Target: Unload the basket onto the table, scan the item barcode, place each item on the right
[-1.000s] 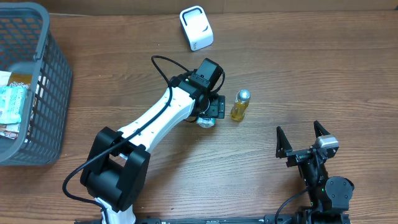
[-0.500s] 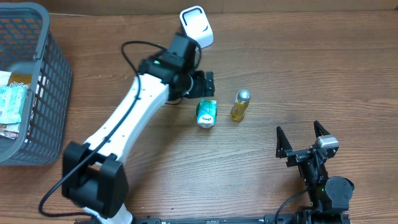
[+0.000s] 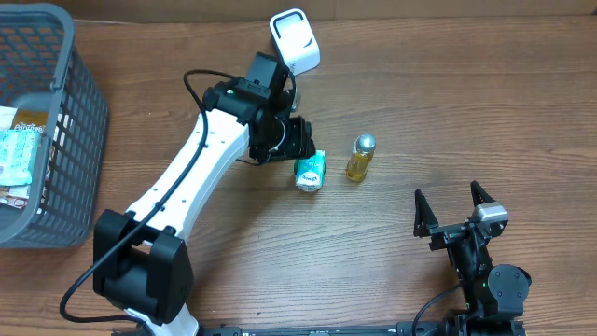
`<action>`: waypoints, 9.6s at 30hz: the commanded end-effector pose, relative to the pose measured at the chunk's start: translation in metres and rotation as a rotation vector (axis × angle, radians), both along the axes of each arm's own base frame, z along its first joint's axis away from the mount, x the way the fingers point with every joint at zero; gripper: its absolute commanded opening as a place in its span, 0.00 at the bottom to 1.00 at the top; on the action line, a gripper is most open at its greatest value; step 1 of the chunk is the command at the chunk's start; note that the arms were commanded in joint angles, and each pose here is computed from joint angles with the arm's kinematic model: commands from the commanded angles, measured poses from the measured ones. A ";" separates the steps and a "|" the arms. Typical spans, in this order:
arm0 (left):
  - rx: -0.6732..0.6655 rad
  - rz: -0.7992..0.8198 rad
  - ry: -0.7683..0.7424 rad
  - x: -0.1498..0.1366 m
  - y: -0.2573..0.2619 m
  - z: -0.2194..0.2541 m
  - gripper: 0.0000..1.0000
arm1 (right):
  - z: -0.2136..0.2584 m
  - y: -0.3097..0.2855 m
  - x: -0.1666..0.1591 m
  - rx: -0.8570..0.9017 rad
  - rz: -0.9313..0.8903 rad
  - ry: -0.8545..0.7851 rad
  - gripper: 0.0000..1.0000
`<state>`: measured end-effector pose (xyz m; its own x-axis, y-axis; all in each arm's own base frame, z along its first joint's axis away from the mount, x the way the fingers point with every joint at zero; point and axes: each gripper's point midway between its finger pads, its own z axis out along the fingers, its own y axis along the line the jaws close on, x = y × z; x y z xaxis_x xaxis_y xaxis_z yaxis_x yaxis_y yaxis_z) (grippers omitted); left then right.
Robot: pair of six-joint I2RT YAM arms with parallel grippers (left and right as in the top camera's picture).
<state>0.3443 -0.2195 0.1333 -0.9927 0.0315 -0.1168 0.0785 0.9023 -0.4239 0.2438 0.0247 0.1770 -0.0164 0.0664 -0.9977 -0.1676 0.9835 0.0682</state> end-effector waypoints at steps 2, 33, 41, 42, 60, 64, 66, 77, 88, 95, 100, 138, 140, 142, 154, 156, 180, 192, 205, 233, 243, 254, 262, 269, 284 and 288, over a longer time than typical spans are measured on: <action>0.009 -0.025 0.040 -0.008 0.001 -0.016 0.60 | -0.002 0.000 0.000 0.003 0.002 -0.002 1.00; -0.011 -0.008 0.049 -0.013 -0.001 -0.050 0.28 | -0.002 0.000 0.000 0.003 0.002 -0.002 1.00; -0.011 -0.008 0.049 -0.013 -0.001 -0.050 0.16 | -0.002 0.000 0.000 0.003 0.002 -0.002 1.00; -0.011 -0.008 0.049 -0.013 -0.001 -0.050 0.13 | -0.002 0.000 0.000 0.003 0.002 -0.002 1.00; -0.161 0.022 -0.035 0.017 0.010 0.002 0.04 | -0.002 0.000 0.000 0.003 0.002 -0.002 1.00; -0.150 0.054 -0.030 0.022 0.026 0.000 0.04 | -0.002 0.000 0.000 0.003 0.002 -0.002 1.00; -0.146 0.056 -0.036 0.024 0.032 0.000 0.04 | -0.002 0.000 0.000 0.003 0.002 -0.002 1.00; 0.069 0.103 -0.033 0.022 0.064 -0.029 0.04 | -0.002 0.000 0.000 0.003 0.002 -0.002 1.00; 0.070 0.060 -0.024 0.014 0.048 -0.052 0.05 | -0.002 0.000 0.000 0.003 0.002 -0.002 1.00; 0.054 0.044 -0.023 0.010 0.035 -0.051 0.04 | -0.002 0.000 0.000 0.003 0.002 -0.002 1.00; 0.049 0.018 -0.030 0.006 0.022 -0.051 0.05 | -0.002 0.000 0.000 0.003 0.002 -0.002 1.00; 0.353 0.112 -0.036 -0.002 0.058 -0.067 0.06 | -0.002 0.000 0.000 0.003 0.002 -0.002 1.00; 0.361 0.138 -0.013 -0.003 0.059 -0.073 0.05 | -0.002 0.000 0.000 0.003 0.002 -0.002 1.00; 0.359 0.144 0.014 -0.005 0.058 -0.081 0.05 | -0.002 0.000 0.000 0.003 0.002 -0.002 1.00; 0.160 0.023 0.120 -0.009 0.013 -0.119 0.04 | -0.002 0.000 0.000 0.003 0.002 -0.002 1.00; 0.125 0.018 0.113 -0.006 0.007 -0.117 0.04 | -0.002 0.000 0.000 0.003 0.002 -0.002 1.00; -0.144 0.011 0.063 0.027 0.003 -0.093 0.04 | -0.002 0.000 0.000 0.003 0.002 -0.002 1.00; 0.209 0.149 0.158 0.012 0.091 -0.120 0.04 | -0.002 0.000 0.000 0.003 0.002 -0.002 1.00; 0.263 0.117 0.188 0.002 0.109 -0.122 0.37 | -0.002 0.000 0.000 0.003 0.002 -0.002 1.00; -0.035 -0.100 0.223 -0.016 0.097 -0.103 0.34 | -0.002 0.000 0.000 0.003 0.002 -0.002 1.00; -0.018 -0.108 0.229 -0.019 0.094 -0.104 0.34 | -0.002 0.000 0.000 0.003 0.002 -0.002 1.00; 0.062 -0.070 0.260 -0.023 0.098 -0.110 0.54 | -0.002 0.000 0.000 0.003 0.002 -0.002 1.00; 0.138 -0.054 0.269 -0.027 0.095 -0.116 0.49 | -0.002 0.000 0.000 0.003 0.002 -0.002 1.00; 0.145 -0.021 0.282 -0.025 0.092 -0.123 0.44 | -0.002 0.000 0.000 0.003 0.002 -0.002 1.00; 0.148 -0.011 0.278 -0.022 0.092 -0.127 0.41 | -0.002 0.000 0.000 0.003 0.002 -0.002 1.00; 0.180 0.044 0.287 -0.022 0.097 -0.132 0.41 | -0.002 0.000 0.000 0.003 0.002 -0.002 1.00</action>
<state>0.3267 -0.1292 0.0134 -0.9895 0.0387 0.1390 -0.0057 0.9521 -0.3057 0.2438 0.0247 0.1771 -0.0159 0.0660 -0.9977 -0.1680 0.9834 0.0678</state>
